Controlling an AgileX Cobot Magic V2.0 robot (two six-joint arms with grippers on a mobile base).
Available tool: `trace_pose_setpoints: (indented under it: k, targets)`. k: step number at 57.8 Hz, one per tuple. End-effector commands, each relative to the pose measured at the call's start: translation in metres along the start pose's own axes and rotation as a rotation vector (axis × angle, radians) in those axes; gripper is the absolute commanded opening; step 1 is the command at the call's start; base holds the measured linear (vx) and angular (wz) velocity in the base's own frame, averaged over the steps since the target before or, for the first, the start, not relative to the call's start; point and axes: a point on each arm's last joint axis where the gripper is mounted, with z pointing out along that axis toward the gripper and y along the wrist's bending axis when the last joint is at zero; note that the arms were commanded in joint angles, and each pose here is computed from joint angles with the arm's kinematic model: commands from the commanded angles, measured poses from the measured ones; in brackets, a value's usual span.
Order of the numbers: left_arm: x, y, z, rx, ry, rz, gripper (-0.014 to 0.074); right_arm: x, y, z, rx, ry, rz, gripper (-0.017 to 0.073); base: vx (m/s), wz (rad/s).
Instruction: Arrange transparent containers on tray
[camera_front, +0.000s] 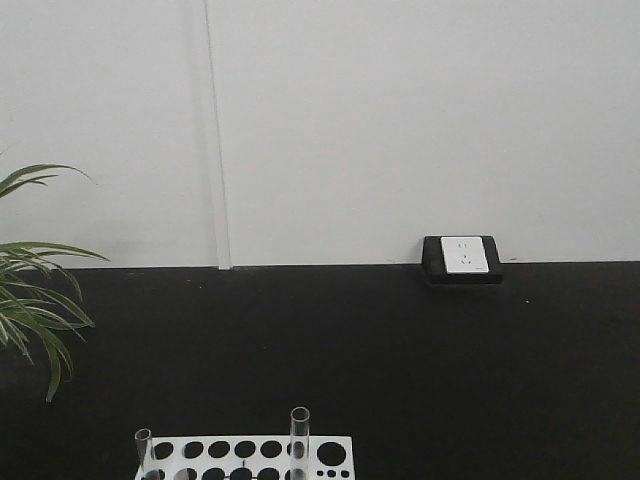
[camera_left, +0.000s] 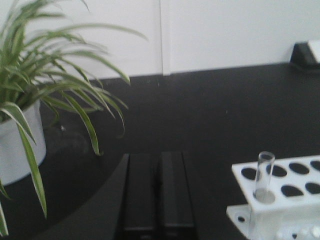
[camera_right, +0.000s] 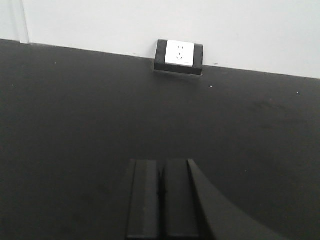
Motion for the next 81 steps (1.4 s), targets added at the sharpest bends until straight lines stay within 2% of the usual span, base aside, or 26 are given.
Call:
trace_pose_setpoints:
  k: [1,7,14,25,29,33,37,43,47,53,58,66,75,81]
  targets:
    - [-0.015,-0.003,0.01,0.026,-0.077,-0.006,0.0235,-0.018,-0.001,0.001,-0.002,-0.1,-0.013,0.007,0.0,0.0]
    - [-0.009,-0.003,0.023,0.03,-0.04,-0.008,0.0359,-0.017,-0.001,0.004,-0.004,-0.088,-0.012,0.0111,0.0,0.0]
    - [-0.007,-0.005,0.037,0.048,-0.058,-0.016,0.0475,-0.016,-0.001,0.005,-0.005,-0.077,-0.008,0.0207,0.0,0.0]
    - [-0.004,-0.007,0.056,0.076,-0.088,-0.022,0.0497,-0.016,-0.001,0.005,-0.005,-0.078,-0.008,0.0354,0.0,0.0]
    - [-0.001,-0.011,0.061,0.109,-0.091,0.013,0.0492,-0.016,-0.001,0.005,-0.005,-0.078,-0.008,0.0395,0.0,0.0]
    - [0.004,-0.021,0.067,0.174,-0.079,0.075,0.0491,-0.016,-0.001,0.005,-0.005,-0.078,-0.008,0.0421,0.0,0.0]
    - [0.011,-0.034,0.072,0.259,-0.053,0.102,0.0491,-0.016,-0.001,0.005,-0.005,-0.078,-0.008,0.0433,0.0,0.0]
    - [0.021,-0.051,0.078,0.367,-0.009,0.079,0.0493,-0.016,-0.001,0.005,-0.005,-0.078,-0.008,0.0433,0.0,0.0]
    - [0.029,-0.057,0.083,0.395,0.03,0.055,0.0493,-0.016,-0.001,0.005,-0.005,-0.078,-0.008,0.0433,0.0,0.0]
    - [0.039,-0.063,0.092,0.42,0.062,0.05,0.0493,-0.016,-0.001,0.005,-0.005,-0.078,-0.008,0.0433,0.0,0.0]
    - [0.044,-0.065,0.098,0.432,0.058,0.027,0.0496,-0.016,-0.001,0.005,-0.005,-0.078,-0.008,0.0433,0.0,0.0]
    - [0.05,-0.063,0.109,0.401,0.043,-0.053,0.0497,-0.016,-0.001,0.005,-0.005,-0.078,-0.007,0.0433,0.0,0.0]
    - [0.051,-0.063,0.115,0.39,-0.018,-0.029,0.0497,-0.016,-0.001,0.005,-0.005,-0.078,-0.007,0.0433,0.0,0.0]
    - [0.054,-0.064,0.119,0.397,-0.017,-0.035,0.0497,-0.016,-0.001,0.005,-0.005,-0.078,-0.007,0.0433,0.0,0.0]
